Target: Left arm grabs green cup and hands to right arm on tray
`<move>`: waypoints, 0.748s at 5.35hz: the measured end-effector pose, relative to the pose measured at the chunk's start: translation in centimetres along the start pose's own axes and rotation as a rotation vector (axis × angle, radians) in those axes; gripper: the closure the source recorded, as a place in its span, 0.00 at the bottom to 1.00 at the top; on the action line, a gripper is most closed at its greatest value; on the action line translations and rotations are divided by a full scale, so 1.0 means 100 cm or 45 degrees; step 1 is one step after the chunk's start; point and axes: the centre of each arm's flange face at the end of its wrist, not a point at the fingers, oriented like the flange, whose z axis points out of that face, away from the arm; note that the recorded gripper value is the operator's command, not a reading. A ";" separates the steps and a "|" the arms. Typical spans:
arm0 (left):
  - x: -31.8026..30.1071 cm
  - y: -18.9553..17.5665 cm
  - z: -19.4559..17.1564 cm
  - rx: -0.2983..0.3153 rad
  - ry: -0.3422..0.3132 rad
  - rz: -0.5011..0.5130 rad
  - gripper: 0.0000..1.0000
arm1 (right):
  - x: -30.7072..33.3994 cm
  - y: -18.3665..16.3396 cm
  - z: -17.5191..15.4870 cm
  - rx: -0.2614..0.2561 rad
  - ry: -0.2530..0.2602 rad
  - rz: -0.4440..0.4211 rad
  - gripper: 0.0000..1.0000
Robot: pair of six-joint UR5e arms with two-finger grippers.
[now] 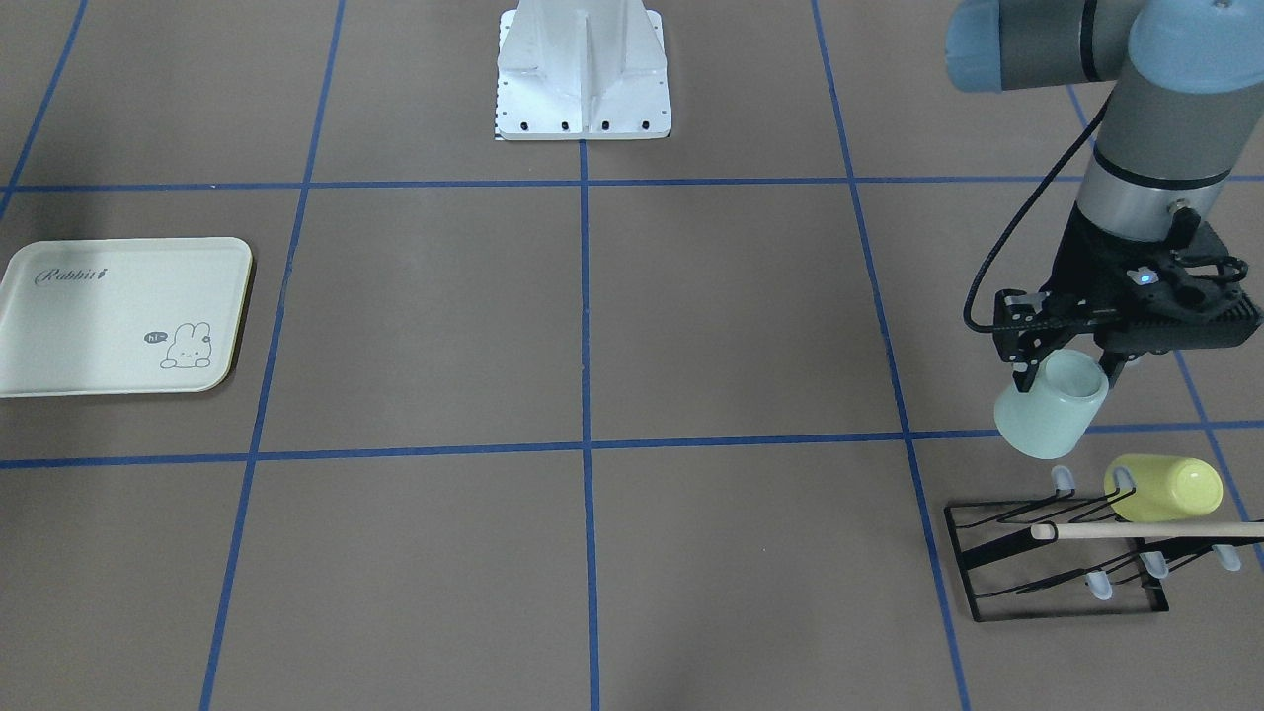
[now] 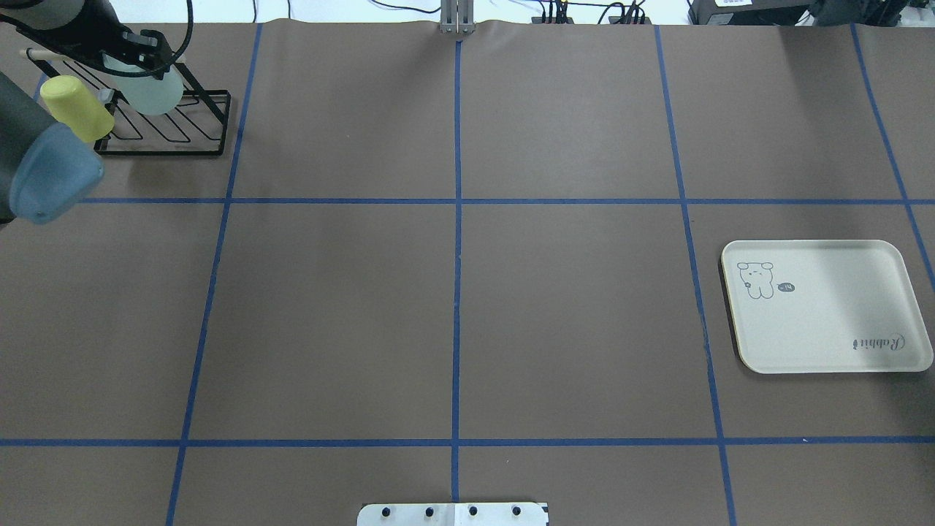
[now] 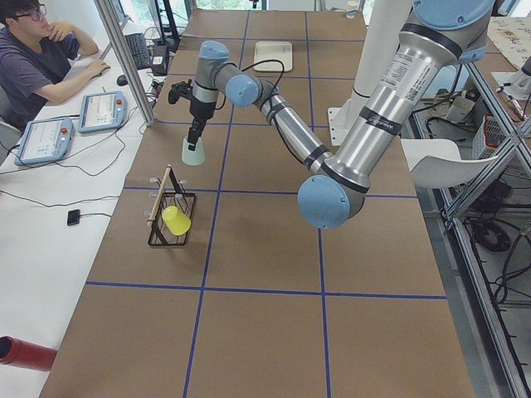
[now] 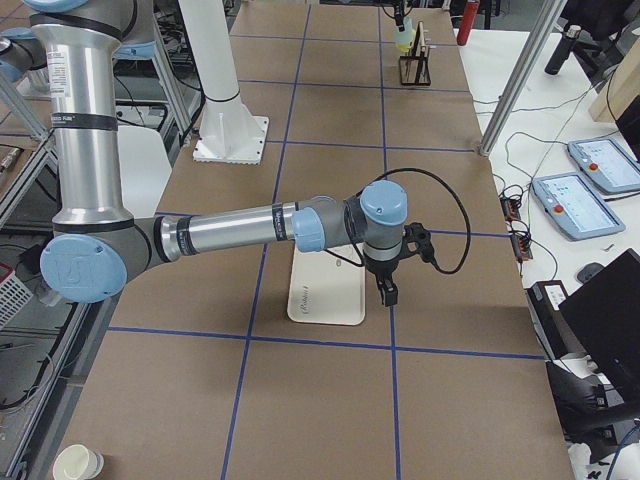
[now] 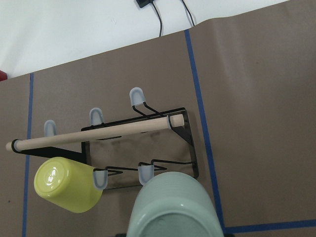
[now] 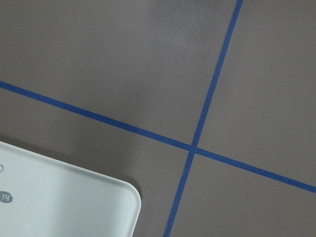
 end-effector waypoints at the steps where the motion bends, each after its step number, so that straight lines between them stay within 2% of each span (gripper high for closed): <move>1: 0.017 0.007 0.002 0.019 0.054 -0.069 0.94 | -0.017 -0.008 -0.003 0.067 -0.054 0.065 0.00; 2: 0.036 0.013 0.000 0.045 0.131 -0.166 0.94 | -0.039 -0.016 -0.004 0.148 -0.114 0.154 0.00; 3: 0.056 0.021 -0.009 0.053 0.256 -0.288 0.94 | -0.068 -0.023 -0.002 0.230 -0.191 0.229 0.00; 4: 0.076 0.033 -0.030 0.022 0.398 -0.403 0.94 | -0.097 -0.025 0.002 0.295 -0.282 0.275 0.00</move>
